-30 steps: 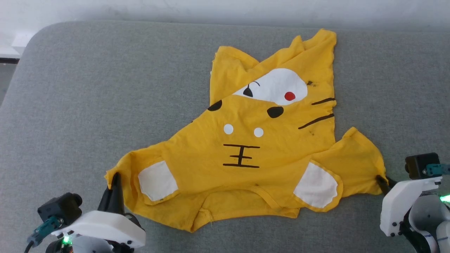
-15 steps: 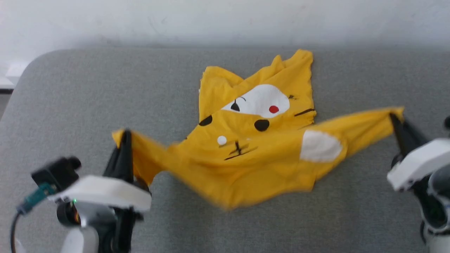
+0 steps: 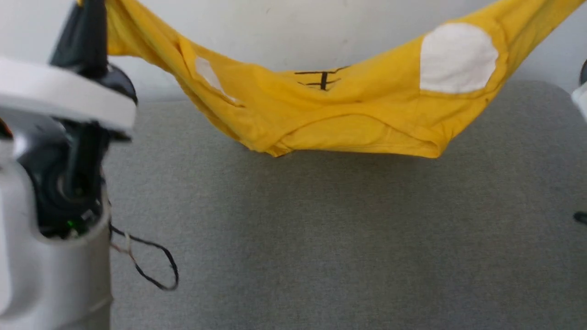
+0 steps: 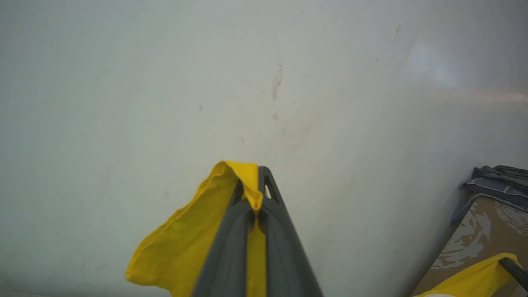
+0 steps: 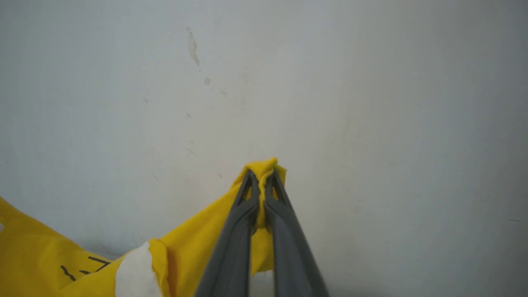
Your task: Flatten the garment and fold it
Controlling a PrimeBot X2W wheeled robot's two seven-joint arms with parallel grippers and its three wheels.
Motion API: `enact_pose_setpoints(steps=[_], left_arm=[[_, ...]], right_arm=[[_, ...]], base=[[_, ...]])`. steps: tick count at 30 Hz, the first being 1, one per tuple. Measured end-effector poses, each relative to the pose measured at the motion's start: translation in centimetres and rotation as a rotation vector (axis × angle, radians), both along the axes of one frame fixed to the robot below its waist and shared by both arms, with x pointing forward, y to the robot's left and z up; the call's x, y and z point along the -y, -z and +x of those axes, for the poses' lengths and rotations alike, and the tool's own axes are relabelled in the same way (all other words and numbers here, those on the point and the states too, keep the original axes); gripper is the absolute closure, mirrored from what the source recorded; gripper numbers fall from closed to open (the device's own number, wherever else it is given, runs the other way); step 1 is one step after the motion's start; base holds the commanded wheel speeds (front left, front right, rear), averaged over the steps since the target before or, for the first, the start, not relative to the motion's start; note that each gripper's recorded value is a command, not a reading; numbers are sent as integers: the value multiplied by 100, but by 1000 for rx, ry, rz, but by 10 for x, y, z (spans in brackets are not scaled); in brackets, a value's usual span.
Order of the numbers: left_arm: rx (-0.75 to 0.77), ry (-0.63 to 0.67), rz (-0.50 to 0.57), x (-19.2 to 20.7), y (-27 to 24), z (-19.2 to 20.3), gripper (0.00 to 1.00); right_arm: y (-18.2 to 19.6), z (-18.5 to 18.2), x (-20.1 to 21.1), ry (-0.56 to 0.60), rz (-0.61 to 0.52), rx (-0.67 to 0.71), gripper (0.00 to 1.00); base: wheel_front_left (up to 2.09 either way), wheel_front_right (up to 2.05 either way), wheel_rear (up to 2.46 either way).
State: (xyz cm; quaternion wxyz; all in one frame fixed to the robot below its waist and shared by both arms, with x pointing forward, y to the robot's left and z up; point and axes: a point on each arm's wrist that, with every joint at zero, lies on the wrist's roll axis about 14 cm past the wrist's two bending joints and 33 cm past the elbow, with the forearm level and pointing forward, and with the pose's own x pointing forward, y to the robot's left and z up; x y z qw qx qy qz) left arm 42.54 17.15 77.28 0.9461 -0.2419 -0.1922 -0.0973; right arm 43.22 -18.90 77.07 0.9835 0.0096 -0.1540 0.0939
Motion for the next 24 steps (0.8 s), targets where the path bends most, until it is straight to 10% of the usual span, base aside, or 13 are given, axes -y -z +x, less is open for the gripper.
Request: enact_pose_setpoints(steps=[10, 24], left_arm=[[-80, 43, 56, 12, -38, 29, 100], [-106, -166, 83, -3, -49, 152, 100]], right_arm=[[-36, 14, 11, 25, -33, -33, 100], [-21, 137, 27, 159, -145, -129, 100]], base=[[0, 0, 0], [0, 0, 0]])
